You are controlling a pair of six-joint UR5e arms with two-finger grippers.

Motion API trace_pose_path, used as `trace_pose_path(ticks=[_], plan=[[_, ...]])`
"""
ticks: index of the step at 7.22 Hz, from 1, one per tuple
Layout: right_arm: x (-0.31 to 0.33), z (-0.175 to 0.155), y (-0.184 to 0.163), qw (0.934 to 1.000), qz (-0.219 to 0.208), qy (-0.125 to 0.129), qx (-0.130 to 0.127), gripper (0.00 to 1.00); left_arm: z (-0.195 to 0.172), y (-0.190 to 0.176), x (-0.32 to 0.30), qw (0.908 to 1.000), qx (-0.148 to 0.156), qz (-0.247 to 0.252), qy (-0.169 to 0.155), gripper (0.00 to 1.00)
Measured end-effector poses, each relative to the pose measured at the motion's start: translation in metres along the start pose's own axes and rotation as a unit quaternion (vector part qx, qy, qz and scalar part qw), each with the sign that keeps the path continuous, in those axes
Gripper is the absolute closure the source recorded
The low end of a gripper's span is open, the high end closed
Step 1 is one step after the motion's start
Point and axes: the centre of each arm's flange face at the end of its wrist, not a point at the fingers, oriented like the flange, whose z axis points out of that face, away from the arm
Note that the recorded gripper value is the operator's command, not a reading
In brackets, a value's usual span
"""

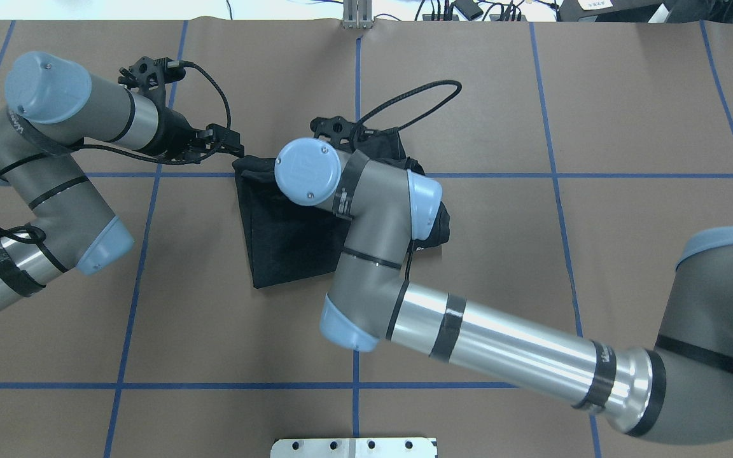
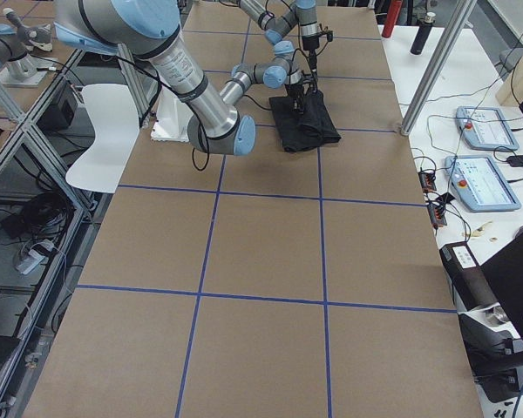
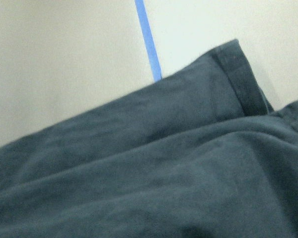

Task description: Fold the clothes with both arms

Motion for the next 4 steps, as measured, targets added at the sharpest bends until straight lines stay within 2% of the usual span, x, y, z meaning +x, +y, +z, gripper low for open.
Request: trace_pose_path(ticks=[2,4], plan=[[-0.008,0.024,-0.074,0.999,-0.001,-0.006,0.045,1.0,-0.007,-0.001,0.001,1.0,-0.003,0.0,0.005,0.0],[-0.016,0.036,-0.114,0.9972,0.005,-0.023,0.071,1.0,-0.016,0.001,-0.003,0.9999,-0.01,-0.001,0.011,0.0]])
